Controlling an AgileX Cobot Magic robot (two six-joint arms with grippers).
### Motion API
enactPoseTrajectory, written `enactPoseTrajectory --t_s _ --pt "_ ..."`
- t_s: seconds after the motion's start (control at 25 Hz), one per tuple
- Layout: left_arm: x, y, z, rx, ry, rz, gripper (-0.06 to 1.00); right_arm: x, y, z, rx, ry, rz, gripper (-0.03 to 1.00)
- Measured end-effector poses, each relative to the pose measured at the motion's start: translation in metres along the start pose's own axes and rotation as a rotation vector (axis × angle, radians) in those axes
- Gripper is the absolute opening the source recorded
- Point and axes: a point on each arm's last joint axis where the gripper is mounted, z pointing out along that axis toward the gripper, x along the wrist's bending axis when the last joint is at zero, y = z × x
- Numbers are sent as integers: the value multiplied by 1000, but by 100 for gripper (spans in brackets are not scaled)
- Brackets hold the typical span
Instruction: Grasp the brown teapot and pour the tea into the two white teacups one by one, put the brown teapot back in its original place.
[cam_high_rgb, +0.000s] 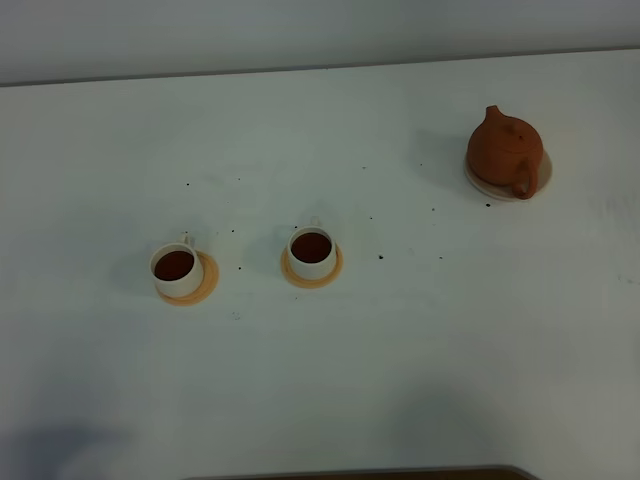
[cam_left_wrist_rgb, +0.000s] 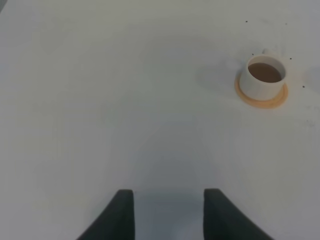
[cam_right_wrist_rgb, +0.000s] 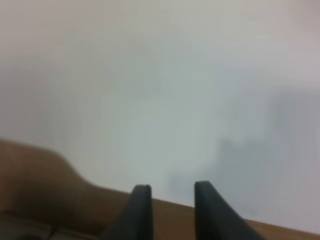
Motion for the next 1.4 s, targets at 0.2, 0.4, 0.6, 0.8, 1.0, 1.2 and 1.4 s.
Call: enactPoseTrajectory --t_s 0.2,0.4,0.6,0.8,1.0,1.2,1.4 --pt "0 0 0 0 0 0 37 -6 -4 -6 -47 -95 112 24" --pt "0 0 0 0 0 1 37 -4 -14 -19 -151 -134 130 24" --pt "0 0 0 0 0 1 37 0 -22 -28 -230 -140 114 24" --pt "0 0 0 0 0 1 37 2 -28 -33 -277 -146 101 24" --pt "0 0 0 0 0 1 37 3 -30 -34 -291 -147 100 24" --pt "0 0 0 0 0 1 37 3 -30 -33 -287 -146 100 24" --pt "0 0 0 0 0 1 37 5 -35 -36 -324 -151 95 24"
